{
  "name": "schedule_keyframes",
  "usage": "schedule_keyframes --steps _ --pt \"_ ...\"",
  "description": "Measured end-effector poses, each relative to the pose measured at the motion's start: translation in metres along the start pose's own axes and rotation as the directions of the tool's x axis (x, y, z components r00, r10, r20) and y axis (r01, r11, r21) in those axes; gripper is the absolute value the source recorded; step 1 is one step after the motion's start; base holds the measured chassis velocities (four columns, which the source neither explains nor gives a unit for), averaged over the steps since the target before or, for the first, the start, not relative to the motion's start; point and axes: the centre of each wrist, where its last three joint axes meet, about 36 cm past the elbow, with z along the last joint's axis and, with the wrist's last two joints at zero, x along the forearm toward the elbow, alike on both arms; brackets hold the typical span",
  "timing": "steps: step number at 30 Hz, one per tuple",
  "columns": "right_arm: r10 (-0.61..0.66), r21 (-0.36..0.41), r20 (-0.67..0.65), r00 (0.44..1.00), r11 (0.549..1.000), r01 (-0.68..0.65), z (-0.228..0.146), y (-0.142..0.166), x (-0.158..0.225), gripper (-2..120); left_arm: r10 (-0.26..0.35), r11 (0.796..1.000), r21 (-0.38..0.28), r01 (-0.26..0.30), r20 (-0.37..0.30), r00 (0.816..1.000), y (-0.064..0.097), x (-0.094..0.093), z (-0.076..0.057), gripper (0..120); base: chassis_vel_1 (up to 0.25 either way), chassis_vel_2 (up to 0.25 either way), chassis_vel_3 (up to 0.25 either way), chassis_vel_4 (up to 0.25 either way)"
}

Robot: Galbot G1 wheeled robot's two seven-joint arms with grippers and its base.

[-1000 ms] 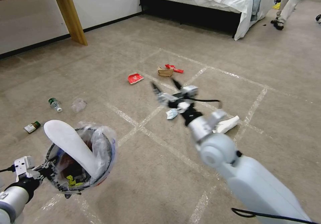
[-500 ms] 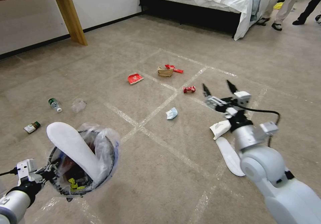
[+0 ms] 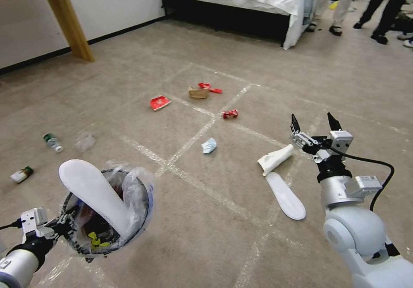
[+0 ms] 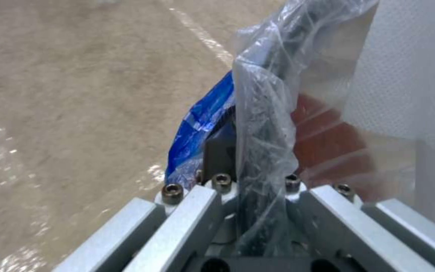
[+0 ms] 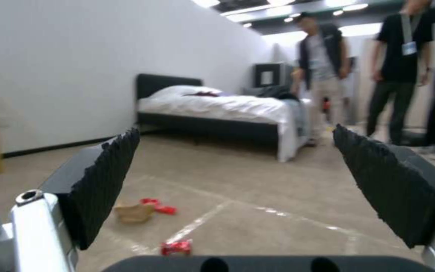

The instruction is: Pick up the trash bin and place the garbage on the floor into it.

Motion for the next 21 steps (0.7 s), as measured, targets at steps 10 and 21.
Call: schedule_keyframes --steps 10,21 --pt "0.062 -0.021 0.030 0.998 0.998 -0.062 0.008 0.007 0.015 99 -0.001 1.000 -0.011 0.001 0.005 1.000 -0.003 0.004 0.001 1 -0.113 -0.102 -0.096 -0.106" --pt "0.072 -0.034 0.053 0.996 0.997 -0.070 0.016 0.012 0.019 100 -0.009 1.000 -0.013 0.009 0.008 1.000 -0.001 0.004 0.001 1 -0.123 -0.122 -0.124 -0.138"
